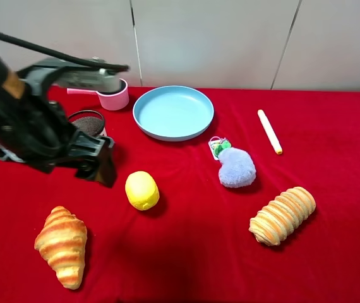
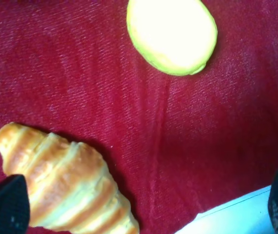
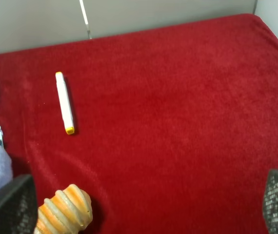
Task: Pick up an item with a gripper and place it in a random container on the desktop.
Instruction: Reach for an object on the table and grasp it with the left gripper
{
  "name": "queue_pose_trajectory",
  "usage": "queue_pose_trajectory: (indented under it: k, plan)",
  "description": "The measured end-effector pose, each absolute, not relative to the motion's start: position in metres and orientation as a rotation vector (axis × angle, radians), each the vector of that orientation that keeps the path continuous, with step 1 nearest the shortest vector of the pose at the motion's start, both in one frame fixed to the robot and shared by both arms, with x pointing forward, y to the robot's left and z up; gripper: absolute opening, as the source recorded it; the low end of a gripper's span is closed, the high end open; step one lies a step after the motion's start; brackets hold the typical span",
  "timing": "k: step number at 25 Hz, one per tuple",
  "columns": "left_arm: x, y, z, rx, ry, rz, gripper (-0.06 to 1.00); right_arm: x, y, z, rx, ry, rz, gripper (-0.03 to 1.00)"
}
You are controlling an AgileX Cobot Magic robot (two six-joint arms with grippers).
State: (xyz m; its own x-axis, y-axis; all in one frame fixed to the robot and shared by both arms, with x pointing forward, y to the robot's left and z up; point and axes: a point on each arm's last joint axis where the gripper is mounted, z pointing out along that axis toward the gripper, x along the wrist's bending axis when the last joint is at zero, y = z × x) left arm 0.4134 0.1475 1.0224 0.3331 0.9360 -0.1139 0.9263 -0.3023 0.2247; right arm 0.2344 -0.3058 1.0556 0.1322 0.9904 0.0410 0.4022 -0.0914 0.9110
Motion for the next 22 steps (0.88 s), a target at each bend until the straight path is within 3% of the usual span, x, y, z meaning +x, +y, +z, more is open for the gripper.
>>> queue_pose_trajectory:
  k: [22]
  plan:
    - [0.460,0.098,0.949,2.348,1.864,0.009,0.96,0.234,-0.306,1.056,1.619,1.380,0.938,0.69]
